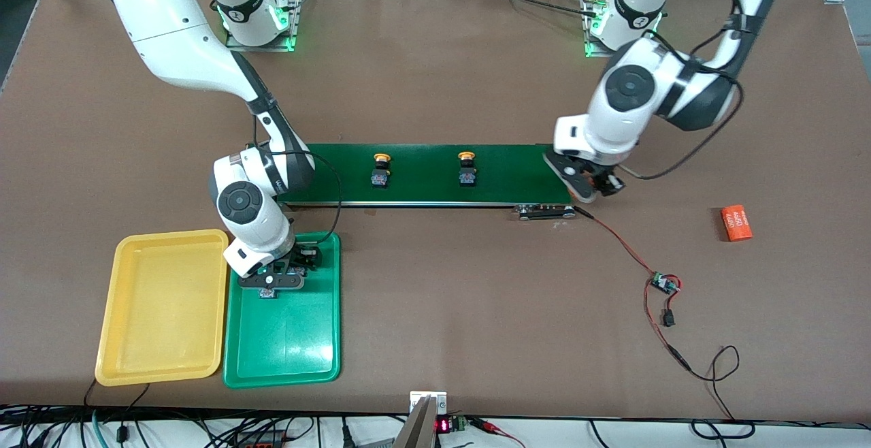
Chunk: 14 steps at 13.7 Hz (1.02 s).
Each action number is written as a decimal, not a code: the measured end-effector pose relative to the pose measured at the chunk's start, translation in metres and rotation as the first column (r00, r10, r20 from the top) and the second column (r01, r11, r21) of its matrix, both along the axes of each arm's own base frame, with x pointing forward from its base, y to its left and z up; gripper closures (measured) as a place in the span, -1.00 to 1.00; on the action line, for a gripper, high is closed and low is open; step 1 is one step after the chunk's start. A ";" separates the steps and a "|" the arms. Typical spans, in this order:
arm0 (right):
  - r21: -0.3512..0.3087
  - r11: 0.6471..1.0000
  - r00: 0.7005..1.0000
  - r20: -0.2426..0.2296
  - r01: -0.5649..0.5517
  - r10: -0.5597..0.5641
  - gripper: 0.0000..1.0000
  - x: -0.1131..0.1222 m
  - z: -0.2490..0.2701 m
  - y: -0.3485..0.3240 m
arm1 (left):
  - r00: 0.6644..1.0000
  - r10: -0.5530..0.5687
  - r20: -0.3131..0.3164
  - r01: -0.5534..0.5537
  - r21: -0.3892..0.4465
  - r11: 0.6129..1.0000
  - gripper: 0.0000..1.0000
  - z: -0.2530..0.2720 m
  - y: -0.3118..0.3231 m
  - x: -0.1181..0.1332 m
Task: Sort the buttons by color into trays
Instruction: 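Place the orange cylinder on the belt while the right gripper returns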
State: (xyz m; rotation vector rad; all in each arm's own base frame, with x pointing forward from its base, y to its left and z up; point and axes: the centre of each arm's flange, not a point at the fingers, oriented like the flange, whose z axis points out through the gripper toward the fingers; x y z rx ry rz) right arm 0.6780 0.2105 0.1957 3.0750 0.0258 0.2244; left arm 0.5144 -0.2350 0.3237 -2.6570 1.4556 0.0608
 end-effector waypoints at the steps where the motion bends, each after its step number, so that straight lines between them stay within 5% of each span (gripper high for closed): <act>1: -0.002 1.000 1.000 0.000 0.002 -0.002 -0.67 0.001 0.003 -0.001 | 0.998 -0.057 -0.006 0.057 -0.003 0.998 0.01 -0.001 -0.013 -0.005; 7: -0.010 0.998 0.992 -0.115 0.059 -0.060 -0.73 -0.012 0.055 0.011 | 0.922 -0.384 -0.038 0.386 0.075 0.919 0.01 -0.031 -0.067 -0.033; 10: -0.008 0.996 0.979 -0.180 0.093 -0.093 -0.97 -0.030 0.086 0.034 | 0.903 -0.426 -0.053 0.429 0.087 0.899 0.01 -0.043 -0.076 -0.039; 14: -0.029 0.990 0.968 -0.211 0.135 -0.139 -1.00 -0.057 0.111 0.069 | 0.899 -0.433 -0.075 0.438 0.076 0.896 -0.07 -0.055 -0.078 -0.041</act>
